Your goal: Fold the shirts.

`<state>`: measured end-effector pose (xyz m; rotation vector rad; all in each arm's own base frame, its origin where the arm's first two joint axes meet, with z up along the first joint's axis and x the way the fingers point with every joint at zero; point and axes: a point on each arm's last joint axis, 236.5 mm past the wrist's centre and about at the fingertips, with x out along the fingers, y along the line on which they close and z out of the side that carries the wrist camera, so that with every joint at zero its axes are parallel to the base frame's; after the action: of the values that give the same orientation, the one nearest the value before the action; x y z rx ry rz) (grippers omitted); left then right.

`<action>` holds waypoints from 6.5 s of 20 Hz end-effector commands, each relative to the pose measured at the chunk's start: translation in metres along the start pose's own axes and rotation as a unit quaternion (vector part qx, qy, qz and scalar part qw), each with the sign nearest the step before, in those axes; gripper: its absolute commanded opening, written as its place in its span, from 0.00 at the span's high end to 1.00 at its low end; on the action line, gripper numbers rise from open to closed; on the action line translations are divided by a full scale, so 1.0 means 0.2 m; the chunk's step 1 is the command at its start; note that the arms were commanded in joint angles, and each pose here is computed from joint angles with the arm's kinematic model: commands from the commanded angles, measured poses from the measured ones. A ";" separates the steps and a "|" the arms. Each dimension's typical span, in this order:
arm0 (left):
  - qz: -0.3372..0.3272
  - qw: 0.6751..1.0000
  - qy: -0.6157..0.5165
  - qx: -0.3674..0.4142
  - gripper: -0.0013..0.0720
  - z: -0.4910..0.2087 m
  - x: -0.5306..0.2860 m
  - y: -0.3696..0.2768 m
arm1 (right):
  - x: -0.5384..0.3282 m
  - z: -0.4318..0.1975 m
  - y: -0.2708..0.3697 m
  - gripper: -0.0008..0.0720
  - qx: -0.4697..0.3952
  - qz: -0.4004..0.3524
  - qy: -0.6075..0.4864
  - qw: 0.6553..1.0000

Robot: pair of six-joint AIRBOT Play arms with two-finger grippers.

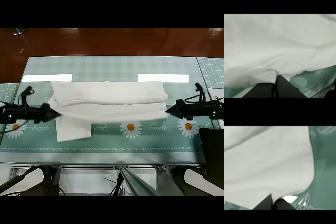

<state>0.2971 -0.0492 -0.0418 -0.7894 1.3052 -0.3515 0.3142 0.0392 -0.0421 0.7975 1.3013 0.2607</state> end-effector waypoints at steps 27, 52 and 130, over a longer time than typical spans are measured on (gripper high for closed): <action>0.047 0.997 -0.056 -0.005 0.03 0.81 -0.42 0.15 | -0.12 0.70 -0.18 0.14 0.034 -0.018 -0.030 0.999; -0.155 0.962 -0.104 0.201 0.95 0.31 0.07 -0.83 | 0.07 0.42 0.17 0.97 -0.066 -0.045 0.049 0.996; -0.031 0.955 -0.232 0.181 0.95 -0.09 -0.39 -0.67 | 0.60 -0.43 0.39 0.14 0.091 0.023 -0.027 0.995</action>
<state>0.2857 -0.0982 0.1067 -0.5571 0.7467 -0.4116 0.2709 0.1818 -0.0751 0.9696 1.2223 0.1226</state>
